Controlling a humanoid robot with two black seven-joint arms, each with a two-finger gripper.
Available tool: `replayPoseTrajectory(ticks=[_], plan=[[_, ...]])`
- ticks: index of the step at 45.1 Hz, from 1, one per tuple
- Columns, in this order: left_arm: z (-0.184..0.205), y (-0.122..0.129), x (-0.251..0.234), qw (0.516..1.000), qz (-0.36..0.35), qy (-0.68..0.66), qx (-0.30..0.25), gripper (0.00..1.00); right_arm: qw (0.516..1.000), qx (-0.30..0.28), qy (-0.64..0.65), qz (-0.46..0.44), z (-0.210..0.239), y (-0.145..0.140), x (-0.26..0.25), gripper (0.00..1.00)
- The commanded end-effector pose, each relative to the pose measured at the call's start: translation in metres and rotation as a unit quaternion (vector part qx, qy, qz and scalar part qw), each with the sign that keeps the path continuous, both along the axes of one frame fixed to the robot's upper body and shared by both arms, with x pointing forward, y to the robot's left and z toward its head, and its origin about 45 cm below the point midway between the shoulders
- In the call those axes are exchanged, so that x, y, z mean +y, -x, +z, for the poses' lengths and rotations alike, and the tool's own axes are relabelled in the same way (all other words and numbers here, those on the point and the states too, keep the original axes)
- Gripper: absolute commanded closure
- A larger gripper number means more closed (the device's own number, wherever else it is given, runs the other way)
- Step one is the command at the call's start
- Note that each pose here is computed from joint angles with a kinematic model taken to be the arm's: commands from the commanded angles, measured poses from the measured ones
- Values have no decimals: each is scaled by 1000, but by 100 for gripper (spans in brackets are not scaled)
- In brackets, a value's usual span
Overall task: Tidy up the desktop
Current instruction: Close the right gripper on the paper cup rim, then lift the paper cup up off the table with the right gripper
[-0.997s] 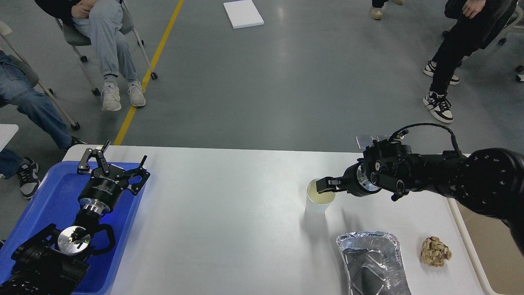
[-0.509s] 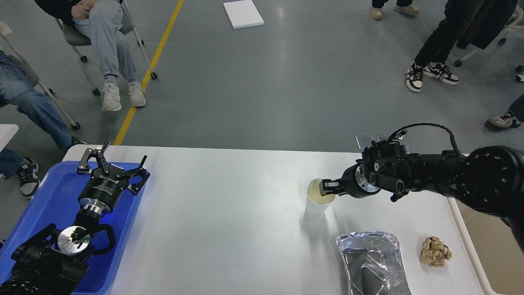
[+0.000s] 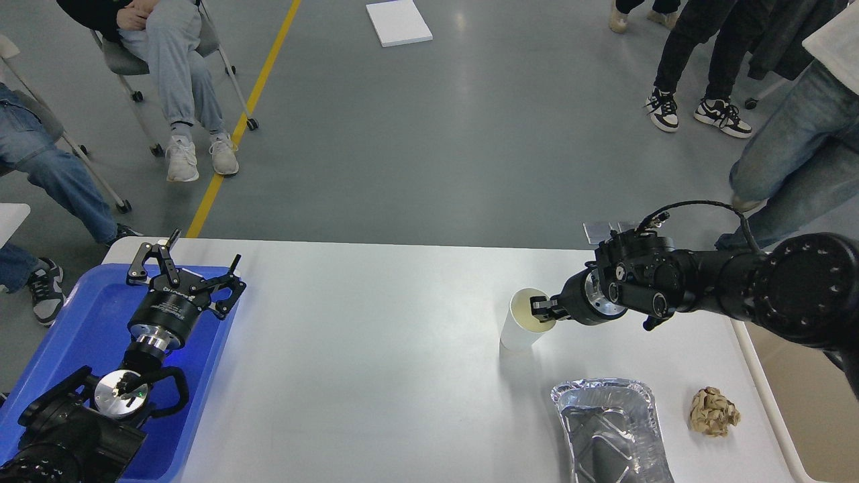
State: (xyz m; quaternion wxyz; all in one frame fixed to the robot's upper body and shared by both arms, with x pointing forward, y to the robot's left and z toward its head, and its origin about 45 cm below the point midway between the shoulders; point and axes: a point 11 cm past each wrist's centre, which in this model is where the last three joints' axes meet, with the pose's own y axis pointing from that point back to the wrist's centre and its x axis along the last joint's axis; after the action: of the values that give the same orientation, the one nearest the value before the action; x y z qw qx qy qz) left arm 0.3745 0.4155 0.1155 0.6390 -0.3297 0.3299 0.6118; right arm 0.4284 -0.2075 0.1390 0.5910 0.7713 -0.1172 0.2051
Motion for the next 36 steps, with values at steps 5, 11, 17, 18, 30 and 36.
replayPoseTrajectory(ticks=[5, 11, 17, 18, 30, 36], plan=[[0, 0, 0, 1000, 0, 0, 0, 0, 1000, 10, -1, 1, 18, -4, 0, 100], [-1, 1, 0, 1000, 0, 0, 1, 0, 999, 34, -25, -4, 61, -6, 1, 100], [-1, 1, 0, 1000, 0, 0, 1, 0, 999, 30, -41, -16, 98, -15, 2, 100], [0, 0, 0, 1000, 0, 0, 0, 0, 999, 28, -41, -17, 103, -16, 1, 100], [0, 0, 0, 1000, 0, 0, 0, 0, 995, 75, -56, -17, 177, -7, -7, 100], [-1, 1, 0, 1000, 0, 0, 1, 0, 994, 84, -61, -30, 200, -1, -13, 100]])
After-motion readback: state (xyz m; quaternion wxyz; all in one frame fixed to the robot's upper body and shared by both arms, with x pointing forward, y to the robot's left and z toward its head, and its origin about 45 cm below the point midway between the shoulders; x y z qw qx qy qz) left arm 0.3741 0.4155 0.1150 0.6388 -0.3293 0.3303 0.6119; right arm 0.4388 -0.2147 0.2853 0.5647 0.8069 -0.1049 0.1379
